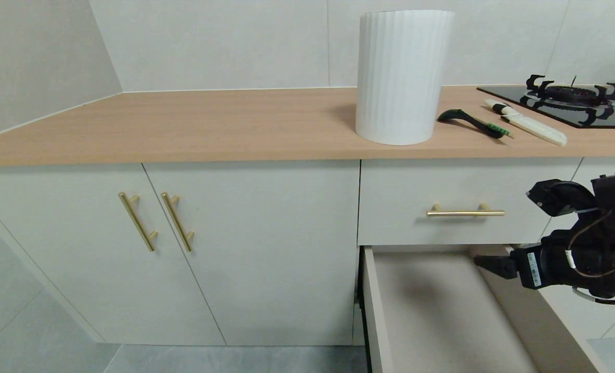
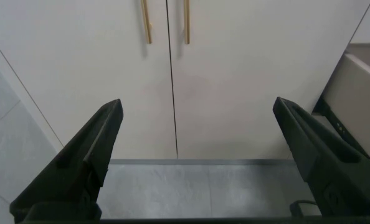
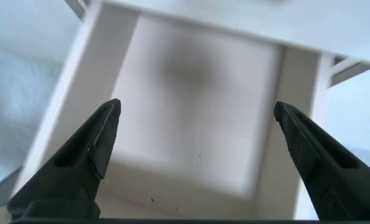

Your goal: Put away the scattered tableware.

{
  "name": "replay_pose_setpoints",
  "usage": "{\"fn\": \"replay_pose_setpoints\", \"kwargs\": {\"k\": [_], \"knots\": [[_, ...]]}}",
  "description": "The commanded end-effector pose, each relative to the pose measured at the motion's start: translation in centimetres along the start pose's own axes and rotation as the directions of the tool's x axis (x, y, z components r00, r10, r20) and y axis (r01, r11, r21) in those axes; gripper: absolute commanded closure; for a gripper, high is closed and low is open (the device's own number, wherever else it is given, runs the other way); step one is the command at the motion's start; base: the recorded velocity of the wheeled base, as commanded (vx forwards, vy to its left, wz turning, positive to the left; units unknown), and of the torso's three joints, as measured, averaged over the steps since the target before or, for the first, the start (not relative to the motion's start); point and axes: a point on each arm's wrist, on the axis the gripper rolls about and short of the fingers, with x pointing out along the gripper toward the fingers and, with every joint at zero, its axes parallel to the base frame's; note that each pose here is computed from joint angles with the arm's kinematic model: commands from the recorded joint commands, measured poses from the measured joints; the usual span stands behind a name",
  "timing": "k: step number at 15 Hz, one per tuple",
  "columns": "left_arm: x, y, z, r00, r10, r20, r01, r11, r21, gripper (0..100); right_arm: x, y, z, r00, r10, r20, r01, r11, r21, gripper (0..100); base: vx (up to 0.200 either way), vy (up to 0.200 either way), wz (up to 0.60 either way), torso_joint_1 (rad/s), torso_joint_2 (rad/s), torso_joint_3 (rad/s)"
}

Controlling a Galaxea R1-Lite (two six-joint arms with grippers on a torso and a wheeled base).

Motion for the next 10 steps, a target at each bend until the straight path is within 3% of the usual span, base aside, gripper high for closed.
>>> {"fn": "replay_pose_setpoints", "kwargs": {"k": [1, 4, 10], "knots": [[0.01, 0.00, 0.01, 1.000, 0.000, -0.001, 0.000, 1.000, 0.000, 0, -1.06, -0.04, 0.31, 0.999, 0.001, 0.038, -0.001, 1.000, 0.001, 0, 0.000, 0.000, 0.00, 0.036, -0.25, -0.198], [0.01, 0.00, 0.01, 1.000, 0.000, -0.001, 0.000, 1.000, 0.000, 0, -1.11, -0.05, 0.38, 0.999, 0.001, 0.043, -0.001, 1.000, 0.001, 0, 0.000, 0.000, 0.00, 0.108, -0.27, -0.279], [0.01, 0.00, 0.01, 1.000, 0.000, -0.001, 0.000, 1.000, 0.000, 0, -0.87, -0.03, 0.62, 0.998, 0.001, 0.067, -0.001, 1.000, 0.004, 0, 0.000, 0.000, 0.00, 0.157, -0.51, -0.299]]}}
